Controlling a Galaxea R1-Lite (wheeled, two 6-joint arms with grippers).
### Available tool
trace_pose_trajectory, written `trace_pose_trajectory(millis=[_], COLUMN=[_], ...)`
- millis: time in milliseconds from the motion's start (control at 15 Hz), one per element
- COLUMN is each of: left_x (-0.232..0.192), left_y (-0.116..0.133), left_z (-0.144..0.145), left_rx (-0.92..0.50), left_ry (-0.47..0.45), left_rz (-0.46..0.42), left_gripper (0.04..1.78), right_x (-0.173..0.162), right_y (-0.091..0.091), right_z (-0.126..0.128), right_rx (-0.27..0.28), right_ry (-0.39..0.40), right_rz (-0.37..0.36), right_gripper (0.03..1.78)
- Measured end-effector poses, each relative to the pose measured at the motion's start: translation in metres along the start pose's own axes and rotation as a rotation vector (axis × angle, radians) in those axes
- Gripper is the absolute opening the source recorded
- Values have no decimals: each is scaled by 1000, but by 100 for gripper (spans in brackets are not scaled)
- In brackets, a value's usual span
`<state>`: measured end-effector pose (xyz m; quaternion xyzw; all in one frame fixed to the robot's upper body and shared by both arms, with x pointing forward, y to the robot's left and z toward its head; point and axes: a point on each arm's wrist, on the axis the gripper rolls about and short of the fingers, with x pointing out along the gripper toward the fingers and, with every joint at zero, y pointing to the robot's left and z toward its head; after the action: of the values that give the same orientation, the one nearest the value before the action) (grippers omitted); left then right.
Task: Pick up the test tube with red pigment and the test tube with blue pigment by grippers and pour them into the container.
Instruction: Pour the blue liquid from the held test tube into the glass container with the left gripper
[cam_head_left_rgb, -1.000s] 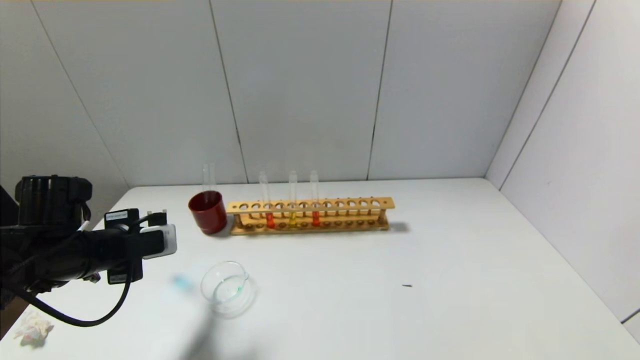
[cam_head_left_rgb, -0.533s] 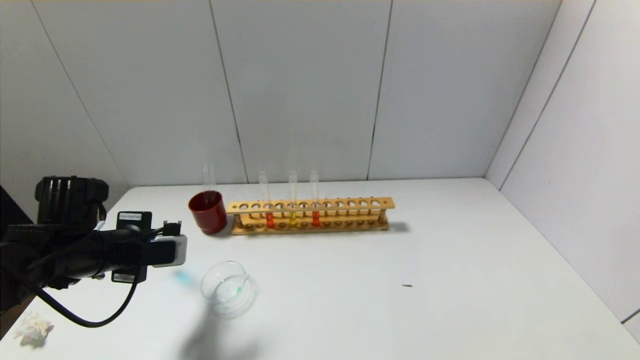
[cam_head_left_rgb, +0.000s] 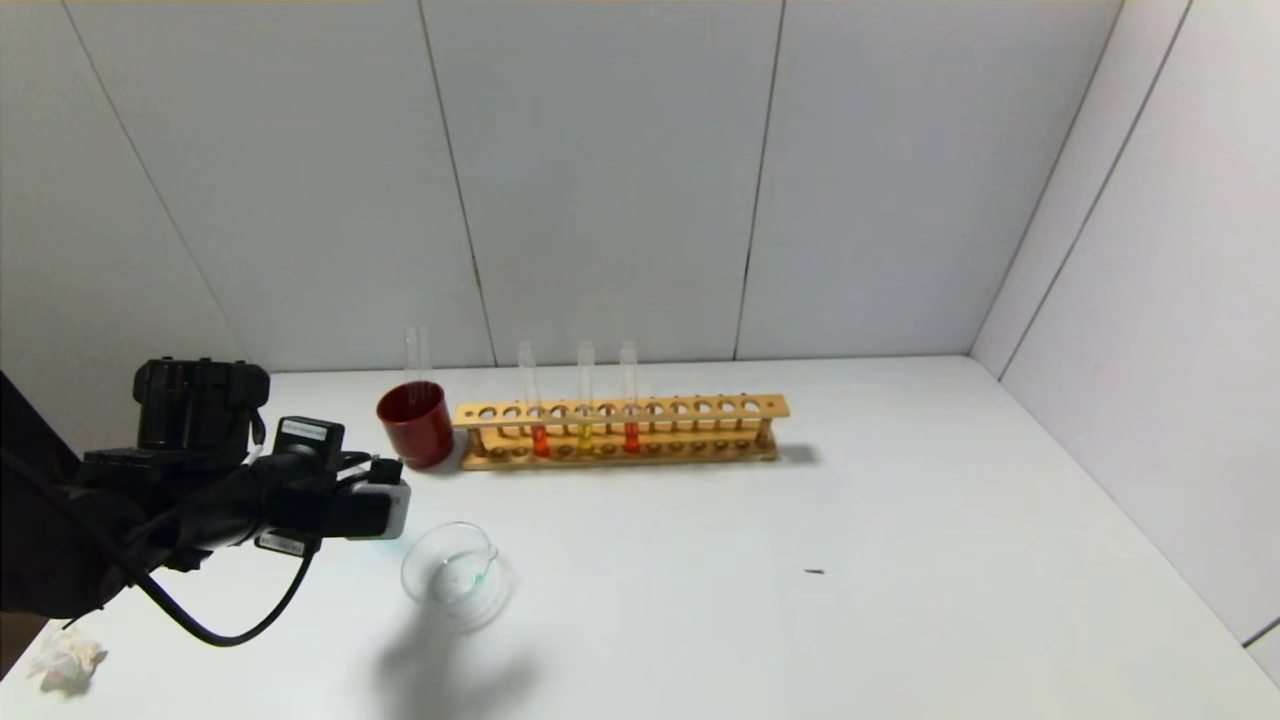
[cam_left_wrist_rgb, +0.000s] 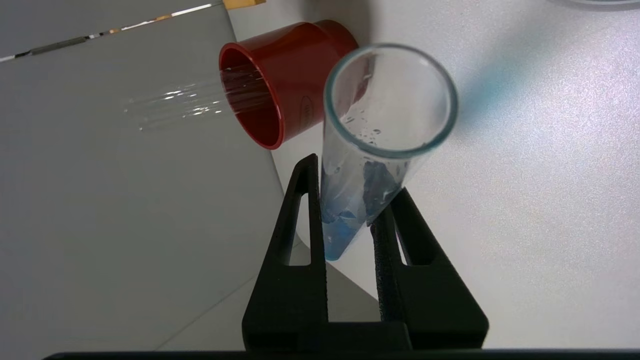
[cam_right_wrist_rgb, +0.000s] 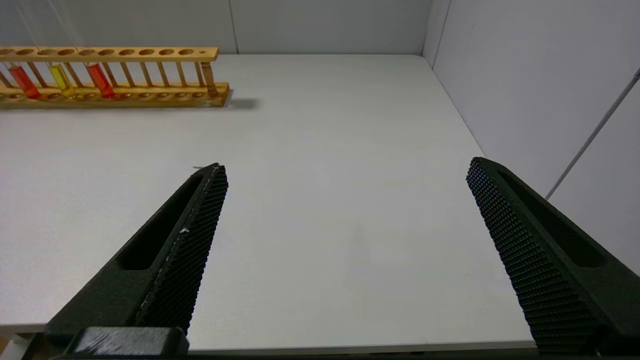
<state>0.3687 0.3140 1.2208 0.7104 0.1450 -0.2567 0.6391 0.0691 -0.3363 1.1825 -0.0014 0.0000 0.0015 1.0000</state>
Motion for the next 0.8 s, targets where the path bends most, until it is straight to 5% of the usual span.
trace_pose_trajectory(millis=[267,800], left_x=[5,23], left_y=[-3,2], left_z=[1,3], left_rx=[101,186], left_ry=[43,50], left_rz=[-23,108], left_gripper=[32,32], right_x=[0,0], right_y=[0,0], right_z=[0,0], right_rx=[0,0], right_ry=[0,0], right_rz=[-1,-1], right_gripper=[175,175])
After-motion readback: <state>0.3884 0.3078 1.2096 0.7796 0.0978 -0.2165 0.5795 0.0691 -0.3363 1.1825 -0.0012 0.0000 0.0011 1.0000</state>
